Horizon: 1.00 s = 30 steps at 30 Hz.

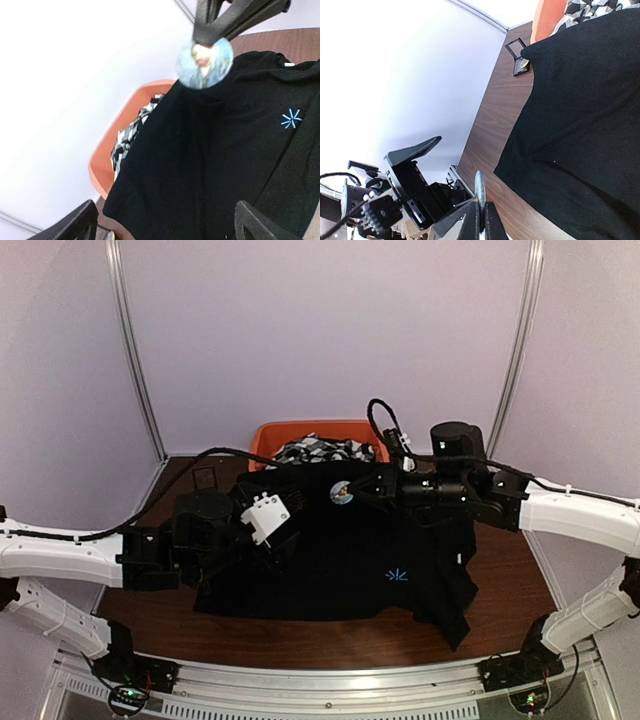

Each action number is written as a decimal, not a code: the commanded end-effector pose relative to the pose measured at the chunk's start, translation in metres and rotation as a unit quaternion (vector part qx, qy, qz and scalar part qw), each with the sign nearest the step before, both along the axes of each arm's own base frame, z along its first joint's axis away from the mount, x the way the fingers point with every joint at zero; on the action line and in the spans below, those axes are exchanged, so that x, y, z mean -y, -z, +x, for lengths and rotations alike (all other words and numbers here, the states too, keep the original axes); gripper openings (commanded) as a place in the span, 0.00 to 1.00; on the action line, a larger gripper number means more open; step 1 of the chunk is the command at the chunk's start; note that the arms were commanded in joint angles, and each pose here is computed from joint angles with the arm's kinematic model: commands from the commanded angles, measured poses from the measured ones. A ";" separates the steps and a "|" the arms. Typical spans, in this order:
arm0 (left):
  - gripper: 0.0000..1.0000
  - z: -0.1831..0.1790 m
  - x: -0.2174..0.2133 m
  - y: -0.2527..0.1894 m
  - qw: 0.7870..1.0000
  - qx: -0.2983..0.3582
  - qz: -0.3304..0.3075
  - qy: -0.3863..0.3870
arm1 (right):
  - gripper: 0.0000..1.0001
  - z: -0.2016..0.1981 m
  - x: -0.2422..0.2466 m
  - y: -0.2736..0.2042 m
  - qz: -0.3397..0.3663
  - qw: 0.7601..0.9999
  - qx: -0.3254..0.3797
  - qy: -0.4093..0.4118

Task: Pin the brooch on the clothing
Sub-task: Pass from the right arm to the left

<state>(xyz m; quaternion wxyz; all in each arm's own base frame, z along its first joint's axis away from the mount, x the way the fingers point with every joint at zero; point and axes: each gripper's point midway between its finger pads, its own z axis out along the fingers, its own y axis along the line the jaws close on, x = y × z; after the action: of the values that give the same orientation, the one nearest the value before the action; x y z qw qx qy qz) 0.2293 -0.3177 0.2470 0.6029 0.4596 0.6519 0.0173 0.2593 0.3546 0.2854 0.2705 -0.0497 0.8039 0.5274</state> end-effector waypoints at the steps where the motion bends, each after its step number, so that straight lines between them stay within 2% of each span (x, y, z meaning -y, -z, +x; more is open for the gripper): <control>1: 0.96 0.000 0.035 -0.048 0.994 0.106 -0.001 0.034 | 0.00 0.012 0.011 0.006 0.003 0.999 -0.011 0.049; 5: 0.93 -0.007 0.065 -0.057 0.989 0.128 -0.012 0.073 | 0.00 0.012 0.009 0.014 0.009 0.999 -0.020 0.050; 9: 0.83 -0.027 0.091 -0.062 0.979 0.138 -0.030 0.150 | 0.00 0.012 0.009 0.016 0.014 0.998 -0.020 0.050; 13: 0.82 -0.025 0.098 -0.062 0.978 0.138 -0.029 0.151 | 0.00 0.006 0.007 0.014 0.009 0.999 -0.010 0.031; 15: 0.82 -0.027 0.093 -0.070 0.977 0.135 -0.047 0.157 | 0.00 0.004 0.010 0.013 -0.019 0.999 0.021 0.018; 19: 0.80 -0.024 0.076 -0.087 0.966 0.034 -0.126 0.225 | 0.00 -0.004 0.022 0.021 -0.118 0.985 0.124 -0.031; 22: 0.77 -0.026 0.066 -0.104 0.942 -0.033 -0.165 0.292 | 0.00 -0.014 0.030 0.023 -0.158 0.968 0.182 -0.069; 28: 0.75 -0.028 0.084 -0.086 0.906 -0.168 -0.113 0.371 | 0.00 -0.035 0.036 0.016 -0.194 0.929 0.279 -0.147; 30: 0.72 -0.035 0.089 -0.089 0.883 -0.198 -0.123 0.408 | 0.00 -0.040 0.037 0.016 -0.207 0.916 0.300 -0.166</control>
<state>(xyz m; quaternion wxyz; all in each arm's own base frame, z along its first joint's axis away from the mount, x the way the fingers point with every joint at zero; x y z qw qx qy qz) 0.2278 -0.3927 0.3765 0.6067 0.5479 0.5007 -0.2847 0.2328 0.3229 0.2630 0.3711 -0.2951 0.7914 0.3858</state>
